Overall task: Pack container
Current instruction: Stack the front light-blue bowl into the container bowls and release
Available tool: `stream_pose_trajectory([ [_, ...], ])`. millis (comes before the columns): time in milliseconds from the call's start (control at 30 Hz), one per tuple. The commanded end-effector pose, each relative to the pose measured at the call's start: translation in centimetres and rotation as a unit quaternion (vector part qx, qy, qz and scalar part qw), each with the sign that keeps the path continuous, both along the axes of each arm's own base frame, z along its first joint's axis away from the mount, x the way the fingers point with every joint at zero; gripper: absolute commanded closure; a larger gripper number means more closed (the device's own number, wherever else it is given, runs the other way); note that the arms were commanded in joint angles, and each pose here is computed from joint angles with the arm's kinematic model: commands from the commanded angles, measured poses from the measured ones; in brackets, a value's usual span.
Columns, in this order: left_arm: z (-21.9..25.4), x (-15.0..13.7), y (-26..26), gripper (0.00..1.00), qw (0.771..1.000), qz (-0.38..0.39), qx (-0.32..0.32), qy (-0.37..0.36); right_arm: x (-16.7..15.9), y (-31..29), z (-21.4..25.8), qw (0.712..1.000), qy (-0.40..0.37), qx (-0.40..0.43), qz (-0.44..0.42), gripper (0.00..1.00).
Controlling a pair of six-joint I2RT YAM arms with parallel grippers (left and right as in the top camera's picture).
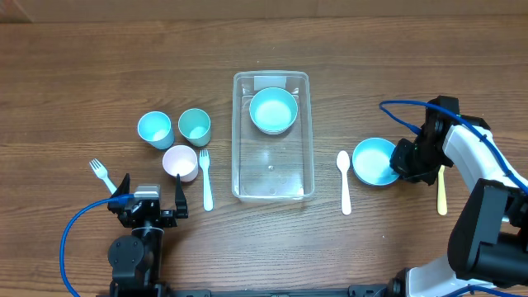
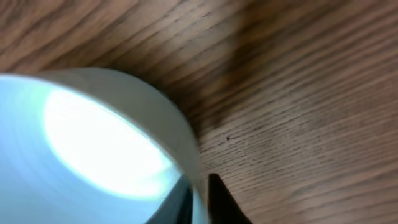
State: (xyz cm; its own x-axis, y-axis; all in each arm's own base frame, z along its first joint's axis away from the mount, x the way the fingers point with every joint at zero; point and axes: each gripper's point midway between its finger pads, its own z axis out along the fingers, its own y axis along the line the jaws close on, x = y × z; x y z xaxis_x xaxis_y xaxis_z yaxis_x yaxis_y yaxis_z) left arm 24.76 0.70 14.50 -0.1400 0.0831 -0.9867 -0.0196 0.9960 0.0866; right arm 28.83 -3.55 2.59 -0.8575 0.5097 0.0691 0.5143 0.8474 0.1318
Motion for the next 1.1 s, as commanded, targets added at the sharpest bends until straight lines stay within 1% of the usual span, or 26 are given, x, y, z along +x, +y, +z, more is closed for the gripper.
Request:
stream_pose_trajectory([
  [0, -0.1, 0.0, -0.1, 0.0, 1.0, -0.005, 0.011, -0.001, 1.6, -0.2, 1.0, 1.0, -0.027, -0.001, 0.0, 0.96],
  [100, -0.1, 0.0, -0.1, 0.0, 1.0, -0.005, 0.011, -0.001, 2.6, -0.5, 2.3, 0.999, -0.039, -0.004, 0.0, 0.96],
  [167, -0.1, 0.0, -0.1, 0.0, 1.0, -0.005, 0.011, -0.001, 3.9, -0.7, 4.2, 0.998, -0.055, -0.007, 0.009, 0.96],
  [267, -0.1, 0.0, -0.1, 0.0, 1.0, -0.005, 0.011, -0.001, 6.2, -0.5, 8.7, 0.995, -0.097, -0.006, 0.024, 0.96],
  [300, -0.1, 0.0, -0.1, 0.0, 1.0, -0.005, 0.011, -0.001, 7.5, 0.3, 11.4, 0.991, -0.128, 0.003, 0.041, 0.96],
  [367, -0.1, 0.0, -0.1, 0.0, 1.0, -0.005, 0.011, -0.001, 8.8, 1.5, 15.3, 0.984, -0.167, 0.005, 0.058, 0.96],
  [467, -0.1, 0.0, -0.1, 0.0, 1.0, -0.005, 0.011, -0.001, 10.3, 5.1, 22.0, 0.966, -0.237, 0.002, 0.107, 0.96],
  [567, -0.1, 0.0, -0.1, 0.0, 1.0, -0.005, 0.011, -0.001, 10.8, 10.3, 26.0, 0.943, -0.289, 0.012, 0.165, 0.96],
  [600, -0.1, 0.0, -0.1, 0.0, 1.0, -0.005, 0.011, -0.001, 10.9, 12.3, 26.4, 0.936, -0.3, 0.018, 0.184, 0.96],
  [667, -0.1, 0.0, -0.1, 0.0, 1.0, -0.005, 0.011, -0.001, 11.0, 15.0, 26.2, 0.932, -0.305, 0.014, 0.196, 0.96],
  [833, -0.1, 0.0, -0.1, 0.0, 1.0, -0.005, 0.011, -0.001, 11.2, 21.3, 23.3, 0.924, -0.289, -0.017, 0.249, 0.96],
  [967, -0.1, 0.0, -0.1, 0.0, 1.0, -0.005, 0.011, -0.001, 12.0, 24.1, 20.4, 0.921, -0.274, -0.03, 0.274, 0.96],
  [1067, -0.1, 0.0, -0.1, 0.0, 1.0, -0.005, 0.011, -0.001, 13.0, 24.3, 17.7, 0.929, -0.251, -0.051, 0.265, 0.96],
])
